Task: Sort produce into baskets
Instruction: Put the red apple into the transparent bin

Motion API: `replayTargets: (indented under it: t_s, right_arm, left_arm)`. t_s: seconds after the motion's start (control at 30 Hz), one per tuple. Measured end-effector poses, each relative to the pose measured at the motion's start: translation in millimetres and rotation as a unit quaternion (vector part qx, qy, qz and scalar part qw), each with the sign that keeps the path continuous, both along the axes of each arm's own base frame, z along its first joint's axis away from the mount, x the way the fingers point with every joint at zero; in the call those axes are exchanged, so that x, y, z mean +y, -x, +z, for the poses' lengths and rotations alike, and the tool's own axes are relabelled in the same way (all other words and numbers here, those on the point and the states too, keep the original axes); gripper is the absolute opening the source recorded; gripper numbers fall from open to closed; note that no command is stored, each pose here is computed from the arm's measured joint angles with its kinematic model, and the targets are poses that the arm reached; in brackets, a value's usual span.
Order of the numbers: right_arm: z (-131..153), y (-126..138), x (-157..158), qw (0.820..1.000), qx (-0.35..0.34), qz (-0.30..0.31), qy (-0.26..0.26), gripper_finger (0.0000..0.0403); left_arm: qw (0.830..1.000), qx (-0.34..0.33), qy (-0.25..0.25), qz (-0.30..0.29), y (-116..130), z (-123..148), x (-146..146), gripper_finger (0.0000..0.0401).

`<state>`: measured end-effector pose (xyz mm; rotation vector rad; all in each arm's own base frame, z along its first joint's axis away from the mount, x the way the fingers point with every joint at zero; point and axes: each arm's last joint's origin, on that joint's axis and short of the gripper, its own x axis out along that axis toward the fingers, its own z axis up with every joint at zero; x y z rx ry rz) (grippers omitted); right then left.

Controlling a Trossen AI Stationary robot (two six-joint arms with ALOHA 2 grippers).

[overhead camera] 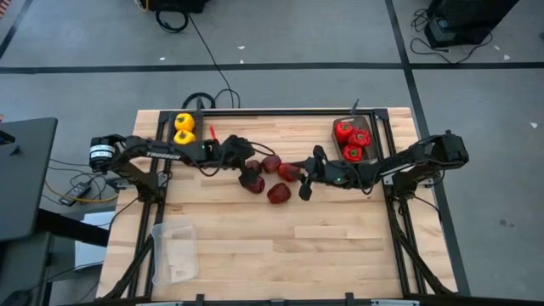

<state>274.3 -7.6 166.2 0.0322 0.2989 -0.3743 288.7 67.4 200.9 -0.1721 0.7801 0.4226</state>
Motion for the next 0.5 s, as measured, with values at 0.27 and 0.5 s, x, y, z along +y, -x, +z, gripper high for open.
replayTargets:
  t_s: [0.27, 0.5]
  right_arm:
    - [7, -2, -1, 0.999, -0.021, 0.009, 0.037, 0.0134]
    - [8, -2, -6, 0.999, -0.024, 0.001, 0.039, 0.0134]
  left_arm:
    - [1.0, -0.012, 0.006, -0.004, 4, -17, -2, 0.0351]
    - [1.0, 0.002, 0.006, 0.001, -8, -42, 1, 0.0348]
